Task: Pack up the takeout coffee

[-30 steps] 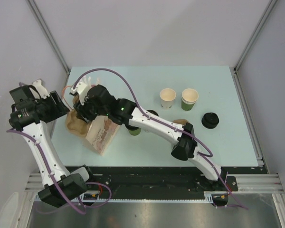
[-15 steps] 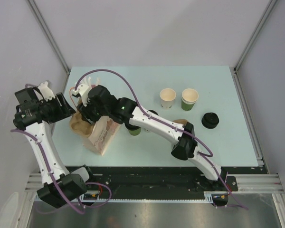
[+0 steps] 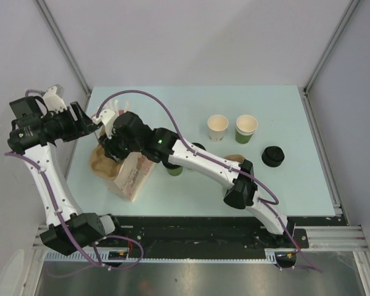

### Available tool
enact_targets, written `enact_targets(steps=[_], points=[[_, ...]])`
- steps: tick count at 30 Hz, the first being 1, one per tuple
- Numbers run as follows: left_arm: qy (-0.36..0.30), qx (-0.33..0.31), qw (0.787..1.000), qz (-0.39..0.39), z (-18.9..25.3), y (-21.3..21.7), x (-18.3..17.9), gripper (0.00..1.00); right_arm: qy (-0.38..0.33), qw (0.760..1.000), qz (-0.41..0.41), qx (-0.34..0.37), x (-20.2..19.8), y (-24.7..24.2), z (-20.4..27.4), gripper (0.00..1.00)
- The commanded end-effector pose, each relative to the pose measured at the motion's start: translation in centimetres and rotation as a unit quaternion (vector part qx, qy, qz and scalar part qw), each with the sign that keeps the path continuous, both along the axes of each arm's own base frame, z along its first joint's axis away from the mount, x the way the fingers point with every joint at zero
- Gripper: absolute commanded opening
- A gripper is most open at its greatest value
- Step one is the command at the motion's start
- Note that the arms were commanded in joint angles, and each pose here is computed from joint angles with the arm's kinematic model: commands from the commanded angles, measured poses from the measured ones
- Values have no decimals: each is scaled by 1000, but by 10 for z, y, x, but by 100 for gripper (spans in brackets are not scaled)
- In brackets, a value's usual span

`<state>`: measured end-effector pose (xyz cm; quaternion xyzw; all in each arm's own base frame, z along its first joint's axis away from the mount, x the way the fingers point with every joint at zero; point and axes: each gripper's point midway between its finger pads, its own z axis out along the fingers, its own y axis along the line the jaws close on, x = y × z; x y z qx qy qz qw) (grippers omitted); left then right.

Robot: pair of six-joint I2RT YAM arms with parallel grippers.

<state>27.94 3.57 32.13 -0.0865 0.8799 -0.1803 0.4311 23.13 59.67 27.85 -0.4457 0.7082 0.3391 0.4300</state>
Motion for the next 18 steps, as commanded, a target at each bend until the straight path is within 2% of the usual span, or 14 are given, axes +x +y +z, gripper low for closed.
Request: enact_targets(steps=[1,3,4,5,6,10,14,18], points=[[-13,21,999,-31,0,-4,17,58,5,1000,15,-20,-16,-9,0,0],[-18,23,999,-38,5,-9,20,42,5,1000,15,-19,-17,-9,2,0],[-22,23,999,-37,8,-10,20,18,3,1000,13,-18,-17,-9,4,0],[-29,26,999,-35,13,-10,19,7,4,1000,12,-19,-17,-10,4,0],[-33,29,999,-30,16,-9,17,0,-1,1000,1,-20,-15,-13,7,0],[-48,111,992,30,26,12,-7,0,4,998,-33,-50,-12,-31,2,0],[-63,117,991,16,25,3,-21,0,19,996,-42,-72,-18,-46,-6,0],[-36,123,990,66,15,18,-24,0,-14,997,-48,-62,-20,-46,7,0]])
